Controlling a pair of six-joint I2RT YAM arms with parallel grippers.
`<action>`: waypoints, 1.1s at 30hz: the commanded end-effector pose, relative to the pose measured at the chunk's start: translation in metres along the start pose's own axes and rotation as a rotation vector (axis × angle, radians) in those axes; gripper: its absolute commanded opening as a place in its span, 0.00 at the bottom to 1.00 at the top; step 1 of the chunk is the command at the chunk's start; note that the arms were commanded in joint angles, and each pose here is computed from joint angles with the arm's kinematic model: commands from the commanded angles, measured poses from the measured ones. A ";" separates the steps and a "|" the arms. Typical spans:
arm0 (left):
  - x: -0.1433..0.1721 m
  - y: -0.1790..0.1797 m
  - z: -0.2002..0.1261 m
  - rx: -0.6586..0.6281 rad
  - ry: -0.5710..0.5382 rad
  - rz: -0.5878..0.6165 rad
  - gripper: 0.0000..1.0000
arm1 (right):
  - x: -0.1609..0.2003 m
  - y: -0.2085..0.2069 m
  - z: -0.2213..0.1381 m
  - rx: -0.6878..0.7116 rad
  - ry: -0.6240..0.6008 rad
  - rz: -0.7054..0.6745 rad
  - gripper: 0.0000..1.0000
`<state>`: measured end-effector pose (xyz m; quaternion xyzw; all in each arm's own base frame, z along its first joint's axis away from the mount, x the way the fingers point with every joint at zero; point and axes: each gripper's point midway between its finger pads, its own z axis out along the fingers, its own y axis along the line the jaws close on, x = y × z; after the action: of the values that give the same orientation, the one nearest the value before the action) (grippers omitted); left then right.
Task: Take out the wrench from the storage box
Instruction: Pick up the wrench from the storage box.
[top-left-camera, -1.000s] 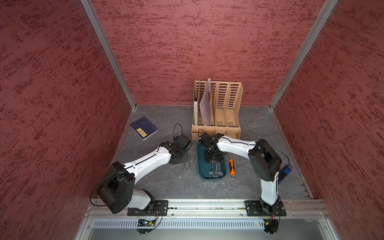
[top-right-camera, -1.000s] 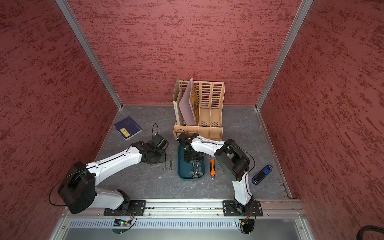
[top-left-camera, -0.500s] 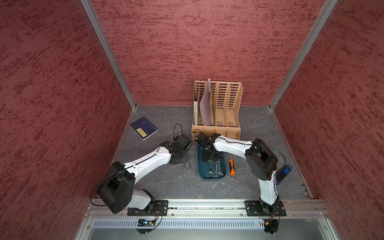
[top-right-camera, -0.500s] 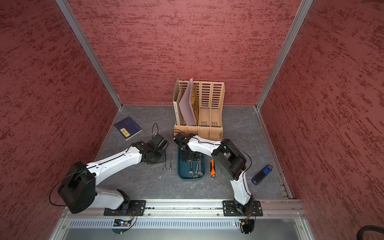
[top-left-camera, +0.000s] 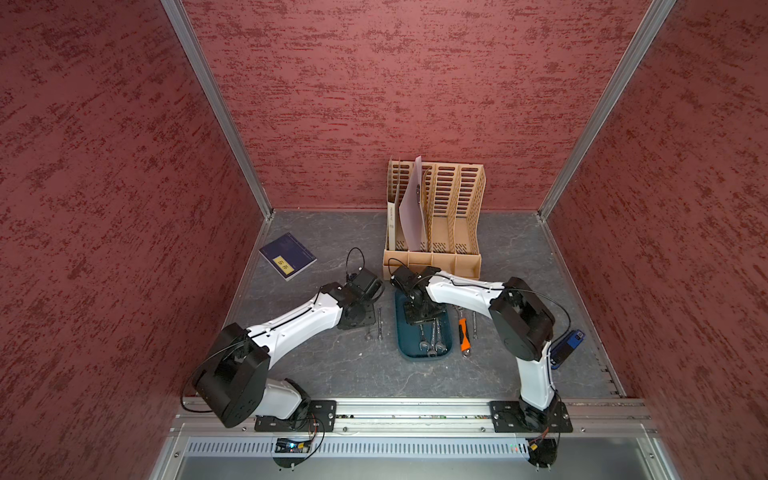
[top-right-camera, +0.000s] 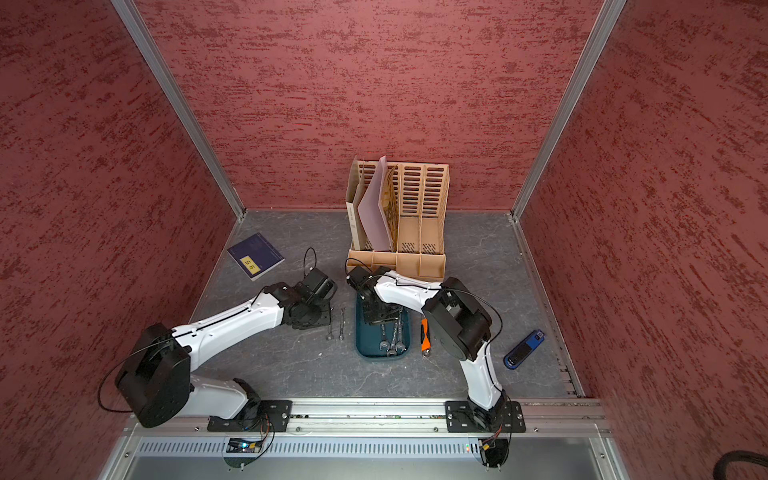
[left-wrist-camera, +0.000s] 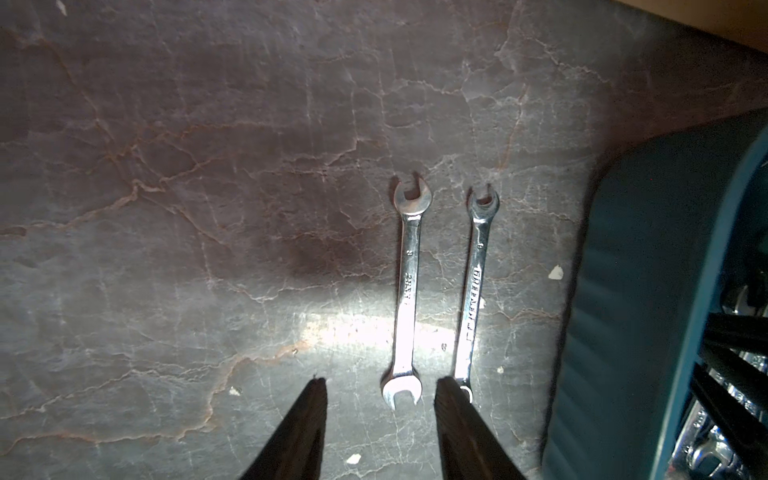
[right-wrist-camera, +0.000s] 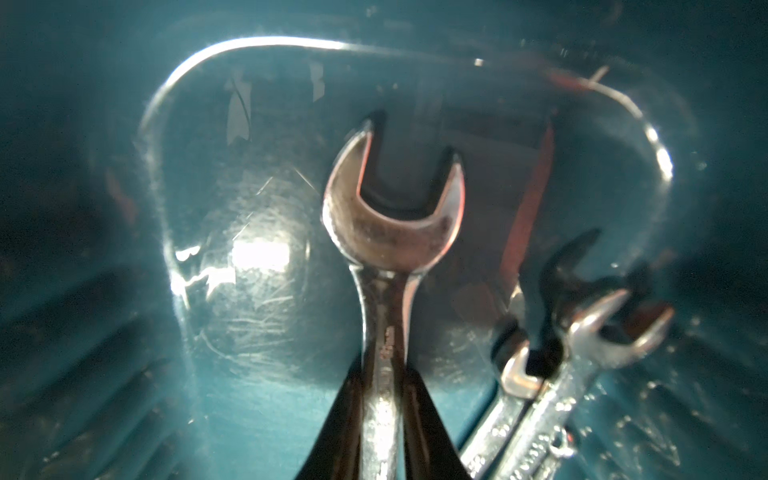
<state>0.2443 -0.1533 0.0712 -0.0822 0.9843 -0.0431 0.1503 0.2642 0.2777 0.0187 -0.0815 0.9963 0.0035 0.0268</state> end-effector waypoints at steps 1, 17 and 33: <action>-0.007 0.000 -0.010 0.005 -0.026 -0.012 0.46 | 0.005 -0.010 0.002 0.064 0.016 -0.029 0.19; -0.007 0.005 -0.017 -0.001 -0.036 -0.018 0.46 | -0.018 -0.010 -0.098 -0.021 -0.146 -0.037 0.19; -0.005 0.005 -0.020 0.003 -0.029 -0.019 0.46 | -0.019 -0.106 -0.136 0.007 -0.213 0.067 0.20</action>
<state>0.2370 -0.1465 0.0802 -0.0829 0.9843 -0.0394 0.1508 0.2927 0.1982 0.1550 -0.0479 0.9903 0.0271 0.1277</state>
